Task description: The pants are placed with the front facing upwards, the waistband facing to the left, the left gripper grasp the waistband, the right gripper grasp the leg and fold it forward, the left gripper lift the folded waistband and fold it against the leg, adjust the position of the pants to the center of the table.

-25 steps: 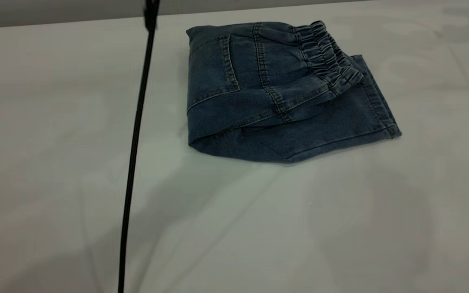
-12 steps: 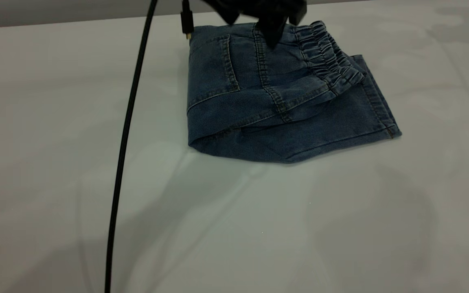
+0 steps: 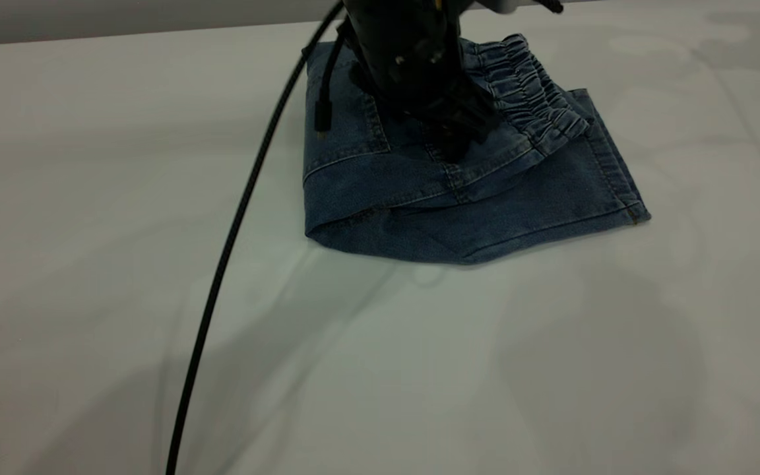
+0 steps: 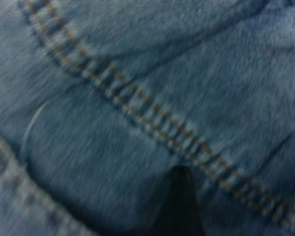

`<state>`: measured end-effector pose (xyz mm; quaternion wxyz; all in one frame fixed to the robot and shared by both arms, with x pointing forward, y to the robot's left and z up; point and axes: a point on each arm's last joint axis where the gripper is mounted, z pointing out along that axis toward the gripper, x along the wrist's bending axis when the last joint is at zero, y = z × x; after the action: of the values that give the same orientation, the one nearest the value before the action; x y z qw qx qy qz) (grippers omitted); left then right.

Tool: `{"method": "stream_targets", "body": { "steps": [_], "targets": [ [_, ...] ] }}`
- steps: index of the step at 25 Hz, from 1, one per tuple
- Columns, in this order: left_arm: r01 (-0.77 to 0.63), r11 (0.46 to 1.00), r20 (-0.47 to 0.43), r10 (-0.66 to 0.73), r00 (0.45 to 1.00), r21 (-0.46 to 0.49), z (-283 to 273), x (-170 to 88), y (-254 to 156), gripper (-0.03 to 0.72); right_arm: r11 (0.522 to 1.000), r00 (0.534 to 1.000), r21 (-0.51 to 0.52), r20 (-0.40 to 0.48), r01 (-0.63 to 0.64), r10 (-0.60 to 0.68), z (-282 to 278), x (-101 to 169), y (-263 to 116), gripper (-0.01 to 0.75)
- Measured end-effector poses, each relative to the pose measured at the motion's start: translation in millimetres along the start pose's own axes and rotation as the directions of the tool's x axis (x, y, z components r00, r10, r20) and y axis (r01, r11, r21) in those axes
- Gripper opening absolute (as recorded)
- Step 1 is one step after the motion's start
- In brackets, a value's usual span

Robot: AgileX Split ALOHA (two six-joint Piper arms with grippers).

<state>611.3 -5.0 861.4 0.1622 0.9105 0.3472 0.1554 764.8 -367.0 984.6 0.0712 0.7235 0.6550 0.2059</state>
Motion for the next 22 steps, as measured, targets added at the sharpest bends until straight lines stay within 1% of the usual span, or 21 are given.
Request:
{"method": "stream_targets", "body": {
  "steps": [6,8,10,12,16,22],
  "targets": [
    [-0.002,0.994,0.015,0.003,1.000,-0.110,19,-5,3,0.571,1.000,1.000,0.000,0.003,0.003,-0.003,0,0,0,0.510],
    [-0.011,0.994,0.014,0.012,1.000,-0.113,21,-5,2,0.571,1.000,1.000,0.000,0.003,0.003,-0.003,0,0,0,0.510],
    [-0.056,0.994,0.004,0.057,0.998,-0.095,24,-5,-1,0.571,1.000,1.000,0.000,0.004,0.003,-0.003,0,0,0,0.510],
    [-0.122,0.991,-0.015,0.122,0.992,-0.053,24,-4,-4,0.571,1.000,1.000,0.000,0.004,0.003,-0.003,0,0,0,0.510],
    [-0.200,0.980,-0.035,0.200,0.979,0.004,24,-1,-9,0.571,1.000,1.000,0.001,0.008,0.007,-0.007,0,-1,0,0.510],
    [-0.351,0.932,-0.035,0.355,0.934,0.092,23,2,-15,0.566,1.000,1.000,0.001,0.009,0.010,-0.010,0,-1,0,0.510]
  ]
}}
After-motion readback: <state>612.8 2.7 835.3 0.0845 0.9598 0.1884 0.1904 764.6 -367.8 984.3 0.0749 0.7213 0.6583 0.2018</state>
